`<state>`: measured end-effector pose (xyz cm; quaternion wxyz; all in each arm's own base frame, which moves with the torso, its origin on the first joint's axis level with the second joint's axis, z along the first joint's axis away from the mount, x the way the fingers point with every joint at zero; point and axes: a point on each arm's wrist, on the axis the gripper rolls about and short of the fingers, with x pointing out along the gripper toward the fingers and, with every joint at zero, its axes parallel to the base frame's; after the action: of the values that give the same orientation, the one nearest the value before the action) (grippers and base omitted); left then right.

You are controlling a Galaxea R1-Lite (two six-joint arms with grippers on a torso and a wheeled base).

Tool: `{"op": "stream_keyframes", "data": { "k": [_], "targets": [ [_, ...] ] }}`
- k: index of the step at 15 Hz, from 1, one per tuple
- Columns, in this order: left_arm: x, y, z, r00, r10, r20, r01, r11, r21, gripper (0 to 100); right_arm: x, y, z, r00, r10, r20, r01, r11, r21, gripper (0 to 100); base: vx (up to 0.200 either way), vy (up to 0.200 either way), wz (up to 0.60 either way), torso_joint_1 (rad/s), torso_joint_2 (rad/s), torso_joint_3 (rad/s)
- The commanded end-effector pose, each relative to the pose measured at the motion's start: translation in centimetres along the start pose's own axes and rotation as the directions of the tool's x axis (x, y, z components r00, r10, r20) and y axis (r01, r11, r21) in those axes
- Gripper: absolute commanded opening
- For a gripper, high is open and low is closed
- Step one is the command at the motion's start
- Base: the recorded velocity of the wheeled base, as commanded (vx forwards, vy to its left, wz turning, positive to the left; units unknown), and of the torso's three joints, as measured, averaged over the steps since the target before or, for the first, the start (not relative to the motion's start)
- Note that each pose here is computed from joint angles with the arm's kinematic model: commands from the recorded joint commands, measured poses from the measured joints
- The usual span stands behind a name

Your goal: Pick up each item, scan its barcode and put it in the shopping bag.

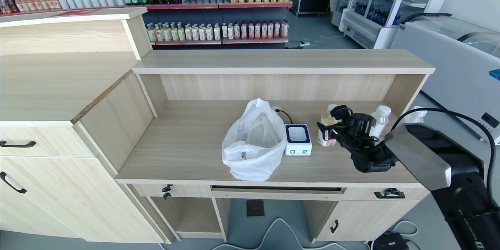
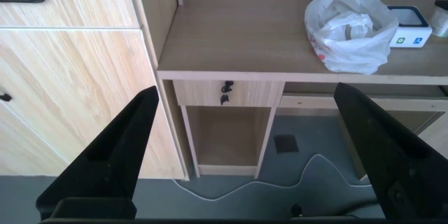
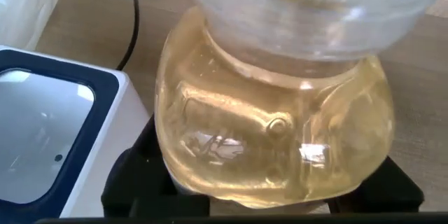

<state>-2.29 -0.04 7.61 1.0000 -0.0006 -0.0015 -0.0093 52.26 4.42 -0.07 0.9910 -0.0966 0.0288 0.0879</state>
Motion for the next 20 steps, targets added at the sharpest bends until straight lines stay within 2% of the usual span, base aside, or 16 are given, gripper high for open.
{"op": "stream_keyframes", "data": {
  "k": [1,4,7,10,12,14,16,20],
  "targets": [
    [0.0,0.0,0.0,1.000,0.000,0.000,0.000,1.000,0.000,100,-0.3,-0.9,1.0,1.000,-0.018,0.013,0.018,1.000,-0.001,0,0.000,0.000,0.00,0.000,0.00,0.000],
    [0.0,0.0,0.0,1.000,0.000,0.000,0.000,1.000,0.000,100,-1.6,-2.7,3.5,0.999,-0.043,0.033,0.042,0.999,0.030,0,0.000,0.000,0.00,0.000,0.00,0.000],
    [0.0,0.0,0.0,1.000,0.000,0.000,0.000,1.000,0.000,100,-4.1,-3.6,9.5,0.998,-0.018,0.061,0.007,0.985,0.172,0,0.000,0.000,0.00,0.000,0.00,0.000],
    [0.0,0.0,0.0,1.000,0.000,0.000,0.000,1.000,0.000,100,-8.2,-3.3,16.6,0.993,0.074,0.097,-0.101,0.943,0.318,0,0.000,0.000,0.00,0.000,0.00,0.000],
    [0.0,0.0,0.0,1.000,0.000,0.000,0.000,1.000,0.000,100,-13.0,-2.6,22.1,0.969,0.176,0.176,-0.233,0.891,0.390,0,0.000,0.000,0.00,0.000,0.00,0.000],
    [0.0,0.0,0.0,1.000,0.000,0.000,0.000,1.000,0.000,100,-19.0,-2.1,26.1,0.932,0.294,0.213,-0.360,0.826,0.434,0,0.000,0.000,0.00,0.000,0.00,0.000],
    [0.0,0.0,0.0,1.000,0.000,0.000,0.000,1.000,-0.002,100,-24.5,-1.6,28.1,0.886,0.395,0.243,-0.464,0.766,0.445,0,0.000,0.000,0.00,0.000,0.00,0.000],
    [0.0,0.0,0.0,1.000,0.000,0.000,0.000,1.000,0.000,100,-30.8,-0.7,27.3,0.824,0.509,0.250,-0.564,0.687,0.458,0,0.000,0.000,0.00,0.000,0.00,0.000]
  ]
}}
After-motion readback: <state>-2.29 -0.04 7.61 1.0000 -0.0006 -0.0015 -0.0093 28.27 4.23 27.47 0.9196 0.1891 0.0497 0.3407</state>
